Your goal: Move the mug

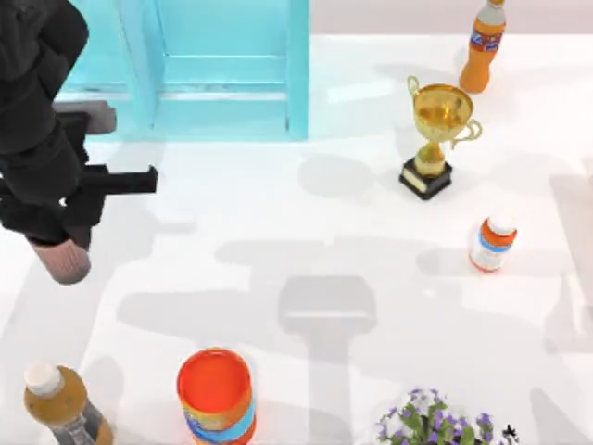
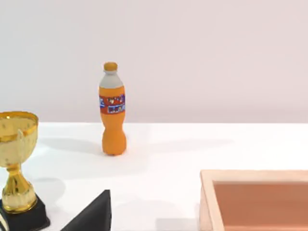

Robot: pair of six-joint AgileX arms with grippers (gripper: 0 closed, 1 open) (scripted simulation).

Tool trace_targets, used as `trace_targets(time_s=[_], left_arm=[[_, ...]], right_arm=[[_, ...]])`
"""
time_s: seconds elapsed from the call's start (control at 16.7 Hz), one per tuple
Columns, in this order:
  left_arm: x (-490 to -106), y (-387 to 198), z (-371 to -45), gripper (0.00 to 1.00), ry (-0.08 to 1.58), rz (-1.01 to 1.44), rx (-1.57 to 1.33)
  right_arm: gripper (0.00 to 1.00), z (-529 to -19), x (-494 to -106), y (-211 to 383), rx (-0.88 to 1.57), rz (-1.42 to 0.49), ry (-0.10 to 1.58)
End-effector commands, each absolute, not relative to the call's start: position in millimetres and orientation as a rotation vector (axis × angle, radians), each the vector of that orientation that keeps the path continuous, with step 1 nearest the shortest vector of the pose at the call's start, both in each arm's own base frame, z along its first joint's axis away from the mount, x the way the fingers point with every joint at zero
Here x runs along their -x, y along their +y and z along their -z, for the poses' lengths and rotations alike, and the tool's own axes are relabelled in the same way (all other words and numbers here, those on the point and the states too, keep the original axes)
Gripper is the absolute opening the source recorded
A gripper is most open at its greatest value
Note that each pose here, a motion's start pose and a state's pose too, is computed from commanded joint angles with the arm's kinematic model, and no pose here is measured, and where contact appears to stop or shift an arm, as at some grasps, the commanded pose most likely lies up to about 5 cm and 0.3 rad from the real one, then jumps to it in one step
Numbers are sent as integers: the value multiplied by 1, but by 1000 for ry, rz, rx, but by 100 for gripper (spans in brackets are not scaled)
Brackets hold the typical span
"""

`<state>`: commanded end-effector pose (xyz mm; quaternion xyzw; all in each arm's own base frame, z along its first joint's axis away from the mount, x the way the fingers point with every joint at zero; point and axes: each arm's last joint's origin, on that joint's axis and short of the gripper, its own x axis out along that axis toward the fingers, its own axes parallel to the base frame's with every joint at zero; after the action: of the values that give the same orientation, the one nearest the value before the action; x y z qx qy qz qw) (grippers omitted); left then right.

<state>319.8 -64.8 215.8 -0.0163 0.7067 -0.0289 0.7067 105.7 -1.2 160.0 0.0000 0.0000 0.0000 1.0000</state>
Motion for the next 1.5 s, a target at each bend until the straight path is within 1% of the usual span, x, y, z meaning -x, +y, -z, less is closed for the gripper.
trace_targets(time_s=[0.18, 0.54, 0.66, 1.02, 1.26, 1.5], left_arm=[[-303, -36, -219, 0, 1569, 71, 41], [-302, -35, -217, 0, 1571, 73, 34], [-303, -35, -207, 0, 1574, 73, 34], [-302, -31, -157, 0, 1566, 72, 41], [-301, -31, -154, 0, 1569, 72, 41], [-301, -31, -154, 30, 1569, 72, 41]], right_arm=[[100, -160, -106, -1, 0, 0, 0], [100, -160, -106, -1, 0, 0, 0], [100, -160, -106, -1, 0, 0, 0], [100, -160, -106, -1, 0, 0, 0], [100, -160, -106, -1, 0, 0, 0], [100, -160, -106, -1, 0, 0, 0]])
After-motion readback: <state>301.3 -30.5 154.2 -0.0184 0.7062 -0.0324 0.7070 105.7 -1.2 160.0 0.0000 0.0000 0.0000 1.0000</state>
